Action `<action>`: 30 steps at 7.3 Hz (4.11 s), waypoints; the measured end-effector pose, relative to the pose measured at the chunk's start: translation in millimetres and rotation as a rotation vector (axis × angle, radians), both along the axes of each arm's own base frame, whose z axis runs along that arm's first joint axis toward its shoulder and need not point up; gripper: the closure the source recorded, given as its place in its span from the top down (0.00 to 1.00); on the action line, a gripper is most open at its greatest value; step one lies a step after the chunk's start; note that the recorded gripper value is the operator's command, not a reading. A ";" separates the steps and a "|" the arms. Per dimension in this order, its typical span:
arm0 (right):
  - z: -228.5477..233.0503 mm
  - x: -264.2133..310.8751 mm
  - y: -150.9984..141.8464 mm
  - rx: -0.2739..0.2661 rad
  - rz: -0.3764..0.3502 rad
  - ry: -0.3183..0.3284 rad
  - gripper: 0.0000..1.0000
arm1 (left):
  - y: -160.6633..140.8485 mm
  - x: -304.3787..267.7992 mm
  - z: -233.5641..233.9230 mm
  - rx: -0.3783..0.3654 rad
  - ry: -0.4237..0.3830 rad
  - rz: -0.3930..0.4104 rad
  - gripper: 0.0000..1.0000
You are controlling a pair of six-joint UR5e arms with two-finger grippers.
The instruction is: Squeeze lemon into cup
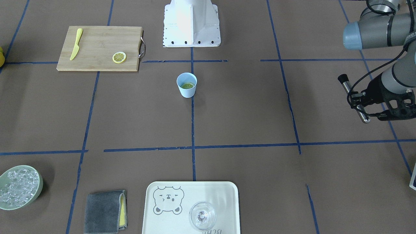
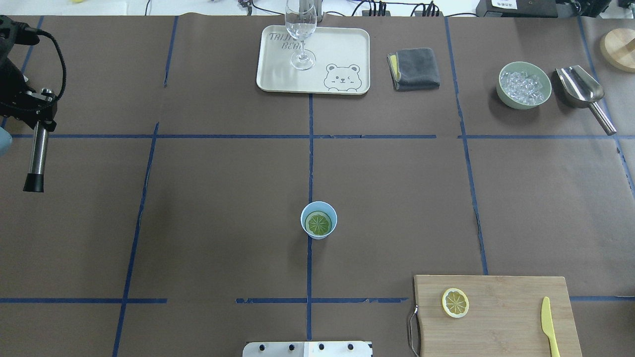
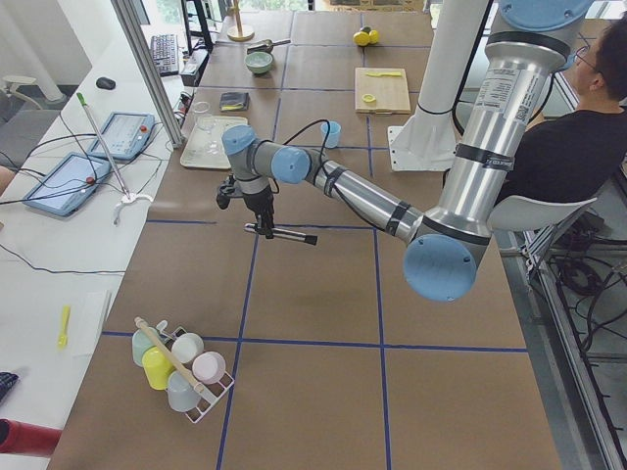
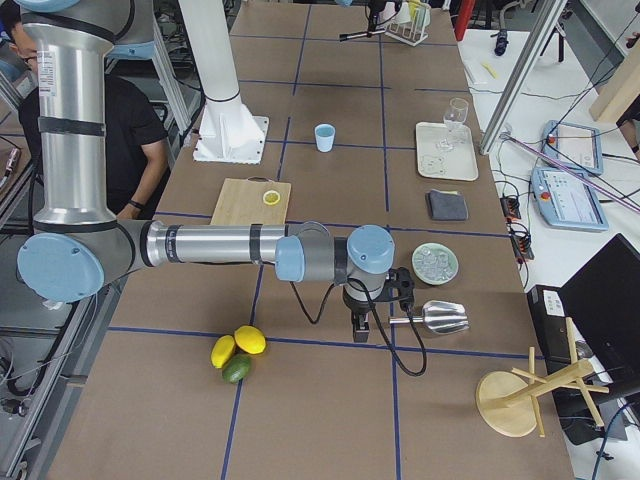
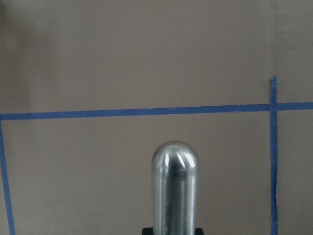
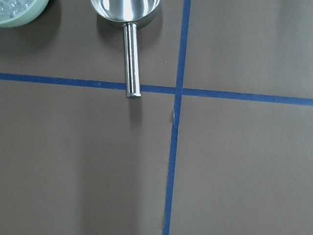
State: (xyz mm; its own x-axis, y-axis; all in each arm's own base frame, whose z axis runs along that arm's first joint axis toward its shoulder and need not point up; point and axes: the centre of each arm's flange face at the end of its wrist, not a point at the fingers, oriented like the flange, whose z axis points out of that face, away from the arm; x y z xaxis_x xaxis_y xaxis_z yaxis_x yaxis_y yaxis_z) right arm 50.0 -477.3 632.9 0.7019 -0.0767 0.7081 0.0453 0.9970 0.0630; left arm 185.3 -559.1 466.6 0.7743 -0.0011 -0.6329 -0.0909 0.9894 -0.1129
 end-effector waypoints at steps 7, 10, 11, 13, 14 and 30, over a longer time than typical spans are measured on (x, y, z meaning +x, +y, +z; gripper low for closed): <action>-6.1 2.6 -5.0 0.013 0.007 0.000 1.00 | 10.6 68.7 107.0 -0.095 -0.004 0.109 1.00; -11.4 2.9 -9.3 0.027 0.005 0.002 1.00 | 11.0 70.5 104.6 -0.086 0.001 0.108 1.00; -13.7 3.0 -11.3 0.033 0.004 0.004 1.00 | 7.7 72.4 88.6 -0.060 0.015 0.107 1.00; -16.1 2.6 -12.3 0.039 0.003 0.006 1.00 | -19.0 54.6 32.5 0.044 0.065 0.065 1.00; -15.9 2.5 -12.6 0.037 0.004 0.006 1.00 | -37.2 25.0 12.4 0.116 0.090 0.019 1.00; 13.0 14.0 4.0 -0.030 0.094 -0.030 1.00 | 53.9 -244.3 167.3 0.191 0.135 -0.097 1.00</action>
State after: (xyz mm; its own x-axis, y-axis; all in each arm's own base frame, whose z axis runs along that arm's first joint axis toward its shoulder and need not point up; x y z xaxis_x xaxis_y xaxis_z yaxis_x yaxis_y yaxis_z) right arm 63.9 -473.3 645.9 0.6835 0.0100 0.7299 -0.0502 0.9982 0.0333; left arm -59.0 -505.2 633.9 0.6851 0.0582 -0.7261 0.0040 0.9965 0.0836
